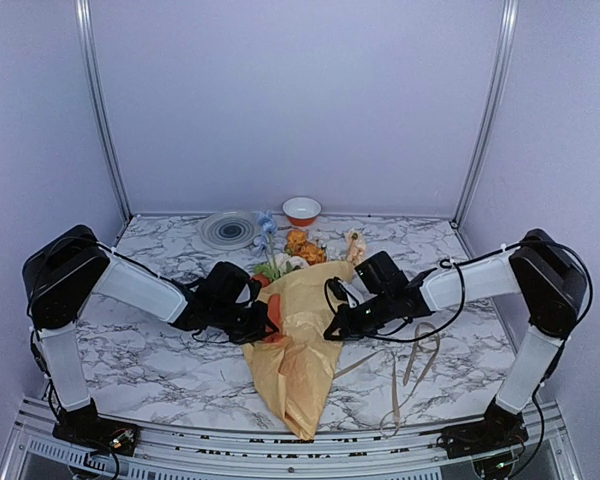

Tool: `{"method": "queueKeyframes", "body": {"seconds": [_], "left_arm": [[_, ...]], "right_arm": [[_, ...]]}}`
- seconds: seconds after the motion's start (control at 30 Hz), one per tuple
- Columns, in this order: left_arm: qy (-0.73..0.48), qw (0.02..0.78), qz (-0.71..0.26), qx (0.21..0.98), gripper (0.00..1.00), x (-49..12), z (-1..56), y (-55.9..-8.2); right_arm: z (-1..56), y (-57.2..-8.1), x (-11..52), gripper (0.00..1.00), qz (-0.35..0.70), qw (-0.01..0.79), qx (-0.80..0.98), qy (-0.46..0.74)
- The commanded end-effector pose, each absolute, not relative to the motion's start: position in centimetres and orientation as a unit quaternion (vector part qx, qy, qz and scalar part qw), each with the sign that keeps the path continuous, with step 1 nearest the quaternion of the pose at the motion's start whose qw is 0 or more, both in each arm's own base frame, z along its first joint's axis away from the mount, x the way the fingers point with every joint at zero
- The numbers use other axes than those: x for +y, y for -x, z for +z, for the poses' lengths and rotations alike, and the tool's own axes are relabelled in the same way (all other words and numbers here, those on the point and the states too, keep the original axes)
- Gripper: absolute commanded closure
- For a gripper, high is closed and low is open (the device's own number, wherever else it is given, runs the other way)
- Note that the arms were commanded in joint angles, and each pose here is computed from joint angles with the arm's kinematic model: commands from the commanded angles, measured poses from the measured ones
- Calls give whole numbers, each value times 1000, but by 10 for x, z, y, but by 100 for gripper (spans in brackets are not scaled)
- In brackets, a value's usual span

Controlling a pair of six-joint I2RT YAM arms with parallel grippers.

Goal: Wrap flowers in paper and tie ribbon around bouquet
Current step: Fold the two-thirds-folded wrapping paper at the center of the board.

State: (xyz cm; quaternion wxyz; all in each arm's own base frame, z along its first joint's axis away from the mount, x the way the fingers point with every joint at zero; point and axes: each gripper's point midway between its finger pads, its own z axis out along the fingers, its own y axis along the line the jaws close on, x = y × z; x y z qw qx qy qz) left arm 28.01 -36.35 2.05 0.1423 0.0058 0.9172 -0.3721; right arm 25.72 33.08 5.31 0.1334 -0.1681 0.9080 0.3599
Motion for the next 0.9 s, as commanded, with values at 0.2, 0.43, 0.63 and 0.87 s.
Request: {"method": "queueKeyframes", "body": {"seconds": [0.2,0.43,0.63,0.87], "left_arm": [[-91,222,-330,913,100,-402,101,-286],[-128,227,-343,903,100,-434,130,-276],[-149,189,-365,899,100,-467,111,-269],[-126,154,-349,916,100,-467,59,-272]], "right_arm": [[7,-256,327,100,321,93,925,179],[14,-259,333,100,336,99,920,177],[22,-262,343,100,364,102,911,166],[51,-266,346,100,399,124,899,134]]}}
